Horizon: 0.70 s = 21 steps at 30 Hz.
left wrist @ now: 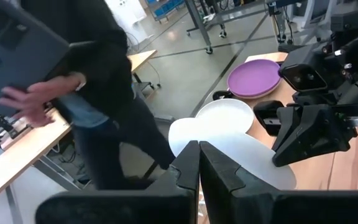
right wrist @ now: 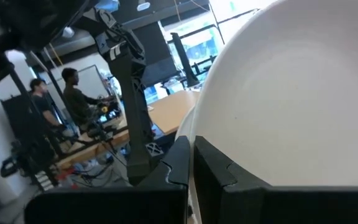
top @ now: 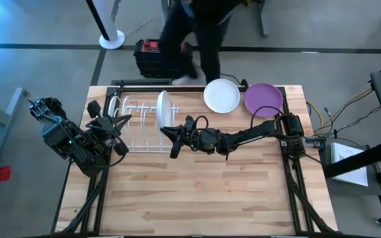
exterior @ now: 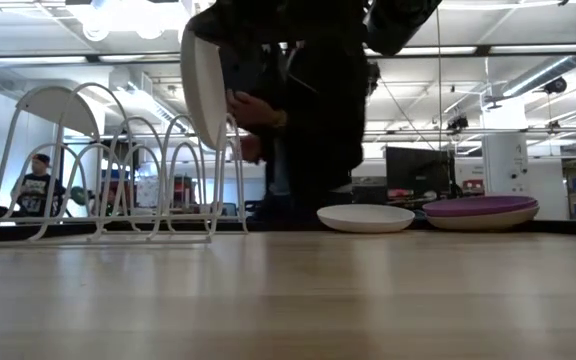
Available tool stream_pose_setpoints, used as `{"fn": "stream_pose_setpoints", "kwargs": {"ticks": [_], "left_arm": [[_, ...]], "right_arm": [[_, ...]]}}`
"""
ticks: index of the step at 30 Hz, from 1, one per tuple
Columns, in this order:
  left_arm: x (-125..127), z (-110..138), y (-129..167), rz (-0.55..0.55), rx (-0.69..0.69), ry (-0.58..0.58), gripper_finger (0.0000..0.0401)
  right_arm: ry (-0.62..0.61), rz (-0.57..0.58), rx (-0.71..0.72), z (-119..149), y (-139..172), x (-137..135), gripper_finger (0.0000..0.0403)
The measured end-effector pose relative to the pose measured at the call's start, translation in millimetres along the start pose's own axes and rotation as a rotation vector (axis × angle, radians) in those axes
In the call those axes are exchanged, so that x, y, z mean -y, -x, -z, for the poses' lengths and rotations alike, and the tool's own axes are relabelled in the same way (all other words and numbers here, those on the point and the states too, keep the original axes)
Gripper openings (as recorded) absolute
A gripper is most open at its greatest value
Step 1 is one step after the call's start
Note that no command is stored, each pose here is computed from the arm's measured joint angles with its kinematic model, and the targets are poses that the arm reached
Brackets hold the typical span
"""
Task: Sort dishes
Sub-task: Put the white plate into the white dish rack
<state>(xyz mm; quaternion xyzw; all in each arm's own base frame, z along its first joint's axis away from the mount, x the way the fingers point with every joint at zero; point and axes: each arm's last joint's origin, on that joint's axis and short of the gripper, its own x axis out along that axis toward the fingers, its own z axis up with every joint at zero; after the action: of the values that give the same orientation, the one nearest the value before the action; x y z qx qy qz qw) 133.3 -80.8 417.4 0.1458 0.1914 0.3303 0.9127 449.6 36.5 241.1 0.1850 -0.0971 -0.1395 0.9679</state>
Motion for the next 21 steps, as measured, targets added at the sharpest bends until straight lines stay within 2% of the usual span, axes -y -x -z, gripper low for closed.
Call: {"fn": "stream_pose_setpoints", "kwargs": {"ticks": [6,21], "left_arm": [[0,0,0,0.000,0.000,0.008,0.0000],[0,0,0,0.002,0.002,0.025,0.0000]], "right_arm": [[-0.050,0.009,-0.022,2,0,1,0.0000],[0.020,0.012,-0.038,11,-1,3,0.0000]]}}
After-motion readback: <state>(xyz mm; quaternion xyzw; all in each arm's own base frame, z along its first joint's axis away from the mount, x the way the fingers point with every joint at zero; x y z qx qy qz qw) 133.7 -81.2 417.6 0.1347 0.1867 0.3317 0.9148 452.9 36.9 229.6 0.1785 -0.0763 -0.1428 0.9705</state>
